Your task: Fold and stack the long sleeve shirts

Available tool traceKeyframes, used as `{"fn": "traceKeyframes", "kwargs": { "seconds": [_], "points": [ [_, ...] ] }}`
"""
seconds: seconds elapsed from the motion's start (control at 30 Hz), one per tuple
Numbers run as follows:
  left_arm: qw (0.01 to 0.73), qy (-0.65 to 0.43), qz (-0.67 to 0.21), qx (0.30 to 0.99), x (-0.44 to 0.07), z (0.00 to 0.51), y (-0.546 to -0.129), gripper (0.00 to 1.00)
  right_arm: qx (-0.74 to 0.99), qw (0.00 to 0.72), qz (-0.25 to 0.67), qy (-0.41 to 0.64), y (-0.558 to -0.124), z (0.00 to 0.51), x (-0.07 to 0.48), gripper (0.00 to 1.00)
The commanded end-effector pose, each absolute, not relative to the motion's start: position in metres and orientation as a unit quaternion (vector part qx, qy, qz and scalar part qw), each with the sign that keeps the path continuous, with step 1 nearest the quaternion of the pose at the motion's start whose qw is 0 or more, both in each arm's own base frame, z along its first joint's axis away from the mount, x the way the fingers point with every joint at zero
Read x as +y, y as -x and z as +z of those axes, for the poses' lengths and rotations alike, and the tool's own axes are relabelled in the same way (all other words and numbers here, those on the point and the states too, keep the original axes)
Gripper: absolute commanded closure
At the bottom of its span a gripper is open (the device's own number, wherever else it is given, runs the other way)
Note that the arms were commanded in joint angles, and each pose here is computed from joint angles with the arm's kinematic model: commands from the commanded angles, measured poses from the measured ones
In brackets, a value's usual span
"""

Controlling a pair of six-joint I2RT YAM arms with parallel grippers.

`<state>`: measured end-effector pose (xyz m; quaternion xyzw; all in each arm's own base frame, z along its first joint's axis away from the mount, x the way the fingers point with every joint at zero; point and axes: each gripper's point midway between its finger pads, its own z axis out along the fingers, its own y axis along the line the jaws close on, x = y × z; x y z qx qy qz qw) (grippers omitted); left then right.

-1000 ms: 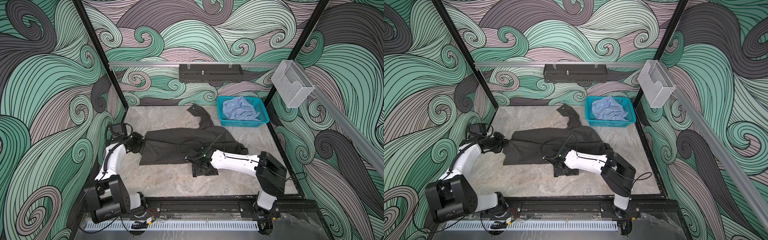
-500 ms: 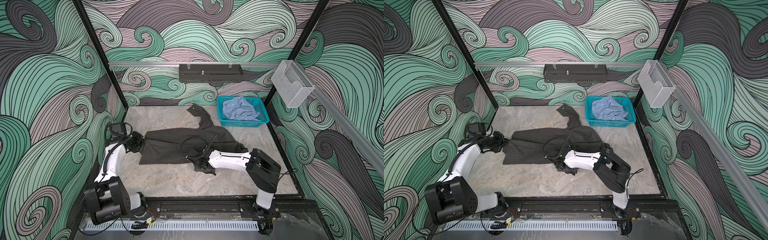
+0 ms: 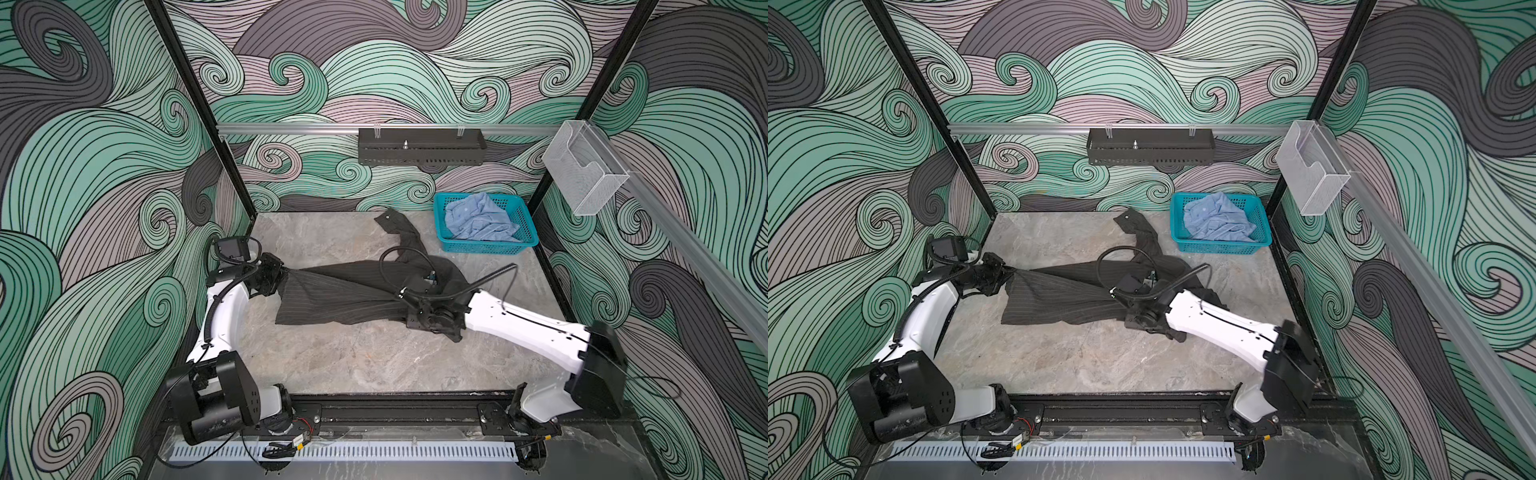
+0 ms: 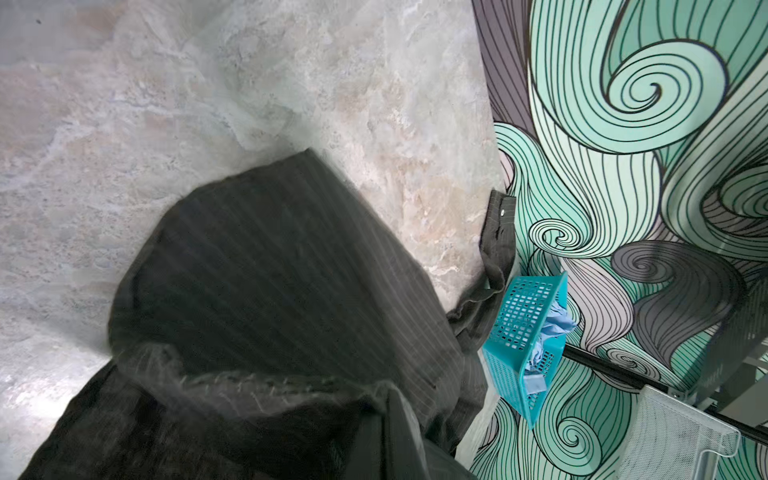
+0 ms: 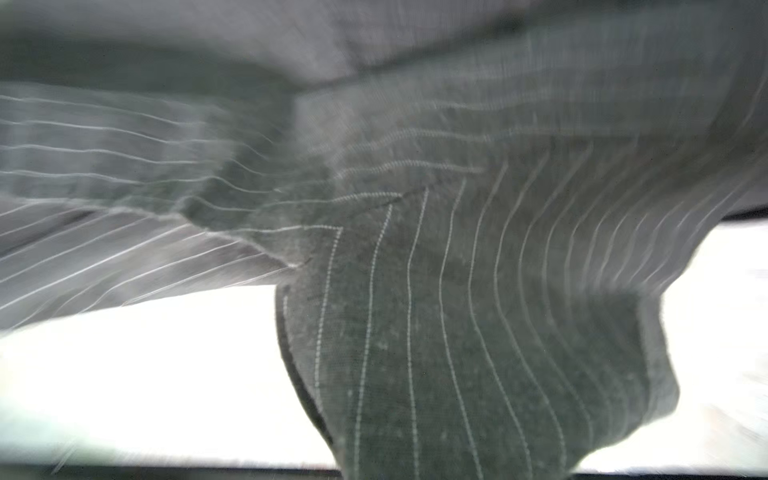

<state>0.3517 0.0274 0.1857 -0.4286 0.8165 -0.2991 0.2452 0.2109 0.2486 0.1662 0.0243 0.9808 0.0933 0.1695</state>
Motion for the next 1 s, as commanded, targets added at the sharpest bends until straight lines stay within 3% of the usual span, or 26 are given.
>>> {"fn": "traceKeyframes", "kwargs": {
  "seconds": [0.0,0.2,0.63,0.73,0.97],
  "points": [
    [0.261,0.425,-0.297,0.814,0.034,0.196,-0.361,1.00,0.994,0.092,0.046,0.043,-0.170,0.191,0.203,1.00],
    [0.270,0.427,-0.296,0.811,0.038,0.199,-0.368,1.00,0.990,0.051,0.078,0.107,-0.147,0.217,0.200,1.00],
    [0.281,0.420,-0.302,0.808,0.037,0.214,-0.373,1.00,0.948,0.063,0.180,0.254,-0.109,0.302,0.210,1.00],
    [0.282,0.420,-0.301,0.808,0.037,0.214,-0.371,1.00,0.949,0.057,0.158,0.266,-0.109,0.293,0.205,1.00],
    [0.276,0.420,-0.301,0.811,0.035,0.209,-0.366,1.00,0.972,0.062,0.044,0.223,-0.157,0.228,0.196,0.86]
  ]
}}
